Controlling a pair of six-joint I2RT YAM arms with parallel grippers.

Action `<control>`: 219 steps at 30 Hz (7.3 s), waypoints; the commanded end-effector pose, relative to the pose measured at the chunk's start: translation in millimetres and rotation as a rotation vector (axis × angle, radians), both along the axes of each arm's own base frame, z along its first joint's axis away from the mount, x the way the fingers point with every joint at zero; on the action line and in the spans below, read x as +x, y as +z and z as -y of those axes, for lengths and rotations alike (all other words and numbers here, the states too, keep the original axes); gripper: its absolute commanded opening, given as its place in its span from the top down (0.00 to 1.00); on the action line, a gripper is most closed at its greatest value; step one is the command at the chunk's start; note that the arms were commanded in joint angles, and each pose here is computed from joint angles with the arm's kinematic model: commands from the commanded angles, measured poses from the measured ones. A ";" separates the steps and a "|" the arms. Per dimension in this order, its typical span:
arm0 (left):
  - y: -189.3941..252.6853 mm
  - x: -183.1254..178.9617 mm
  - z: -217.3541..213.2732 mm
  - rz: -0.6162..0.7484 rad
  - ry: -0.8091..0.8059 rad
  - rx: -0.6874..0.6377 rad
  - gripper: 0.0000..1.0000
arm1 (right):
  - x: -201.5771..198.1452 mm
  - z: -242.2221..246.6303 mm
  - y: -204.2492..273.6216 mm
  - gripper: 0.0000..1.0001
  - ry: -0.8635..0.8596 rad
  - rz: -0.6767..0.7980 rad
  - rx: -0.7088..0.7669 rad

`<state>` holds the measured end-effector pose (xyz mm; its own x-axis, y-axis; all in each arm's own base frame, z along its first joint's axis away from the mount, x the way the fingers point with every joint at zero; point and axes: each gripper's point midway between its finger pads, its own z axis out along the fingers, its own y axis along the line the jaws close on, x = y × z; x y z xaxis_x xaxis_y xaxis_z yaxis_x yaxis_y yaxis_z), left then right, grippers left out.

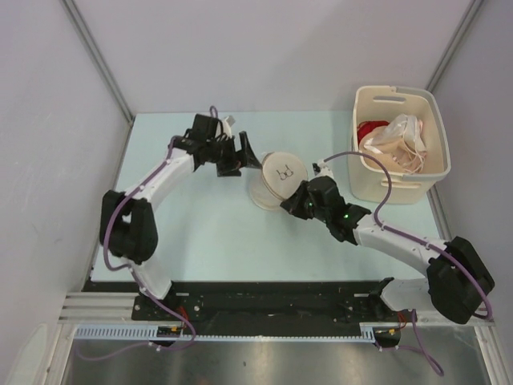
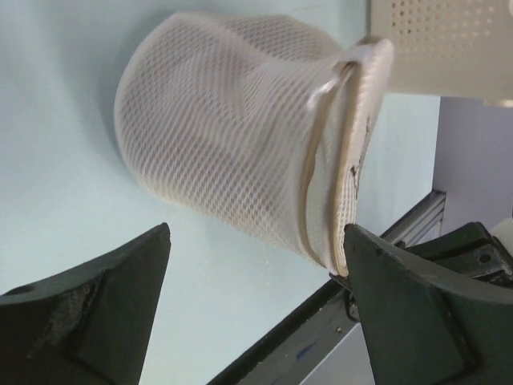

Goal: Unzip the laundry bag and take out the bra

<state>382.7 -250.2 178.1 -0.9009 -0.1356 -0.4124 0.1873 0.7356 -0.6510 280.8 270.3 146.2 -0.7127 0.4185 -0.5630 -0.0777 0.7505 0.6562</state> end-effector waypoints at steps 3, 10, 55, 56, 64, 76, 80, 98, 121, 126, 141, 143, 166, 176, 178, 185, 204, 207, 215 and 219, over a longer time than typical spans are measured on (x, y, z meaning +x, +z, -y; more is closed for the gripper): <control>27.2 -45.5 -11.6 0.023 0.135 -0.107 0.05 | 6.1 -18.9 -0.9 1.00 -0.049 -0.011 0.079; 50.0 -57.4 24.1 0.059 0.132 -0.216 0.00 | 6.0 -18.3 -6.2 1.00 -0.050 -0.026 0.071; 76.5 -61.6 22.0 0.098 -0.176 -0.241 0.99 | 57.2 112.5 -11.3 0.78 0.008 0.052 -0.227; 75.4 -61.9 21.6 0.095 -0.175 -0.239 1.00 | 52.8 111.0 -2.2 0.71 0.009 0.077 -0.234; 51.6 -55.0 20.1 0.043 -0.145 -0.198 0.99 | 19.0 91.7 67.6 0.41 -0.032 0.329 -0.353; 48.2 -54.6 23.2 0.032 -0.133 -0.183 1.00 | 10.7 -10.1 70.4 0.42 0.165 0.552 -0.683; 48.7 -55.9 22.7 0.037 -0.136 -0.178 1.00 | 18.2 -15.9 68.8 0.45 0.148 0.563 -0.692; 49.9 -59.6 27.1 0.027 -0.143 -0.189 1.00 | 42.5 -30.7 50.0 0.39 0.093 0.541 -0.748; 33.5 -57.6 -22.0 0.076 -0.058 0.016 0.04 | 37.2 -7.6 71.6 1.00 -0.031 0.461 -0.611; 69.1 -61.2 -28.9 0.144 -0.028 -0.021 0.06 | 32.2 -1.7 69.2 1.00 -0.007 0.371 -0.505; 86.9 -91.2 41.0 0.101 -0.151 -0.426 0.24 | 18.8 -18.1 75.2 1.00 0.020 0.296 -0.325; 54.2 -65.8 29.7 0.088 -0.025 -0.284 0.24 | 18.0 -18.5 75.3 1.00 0.022 0.293 -0.319; -100.7 -30.8 -32.4 0.018 0.216 0.388 0.26 | 10.3 -23.2 47.2 1.00 0.063 0.242 -0.321; -129.2 -15.3 -23.0 0.017 0.251 0.458 0.32 | 6.1 -16.2 24.3 1.00 0.056 0.197 -0.336; -135.5 -15.8 -22.6 0.013 0.245 0.477 0.35 | 3.6 -13.3 20.0 1.00 0.056 0.189 -0.337; -150.7 -17.8 -16.0 -0.025 0.233 0.484 0.66 | 3.6 -5.0 13.2 1.00 0.041 0.172 -0.332; 7.5 -38.0 20.4 0.100 -0.015 -0.069 1.00 | 34.1 6.3 13.6 1.00 -0.082 0.097 -0.223; 19.9 -48.3 26.2 0.085 -0.081 -0.129 1.00 | 52.5 1.7 14.2 1.00 -0.092 0.084 -0.181; 75.6 -78.6 36.3 0.130 -0.204 -0.278 1.00 | 92.9 11.3 1.6 1.00 -0.165 0.030 -0.149; 118.8 -91.6 46.3 0.162 -0.284 -0.430 1.00 | 98.8 5.9 -16.2 1.00 -0.149 -0.014 -0.186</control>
<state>317.2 -274.4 199.6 -0.9052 -0.1227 -0.4068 0.2599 0.5973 -0.7587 366.6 245.7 123.7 -0.6539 0.3981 -0.6434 0.0715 0.8791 0.4713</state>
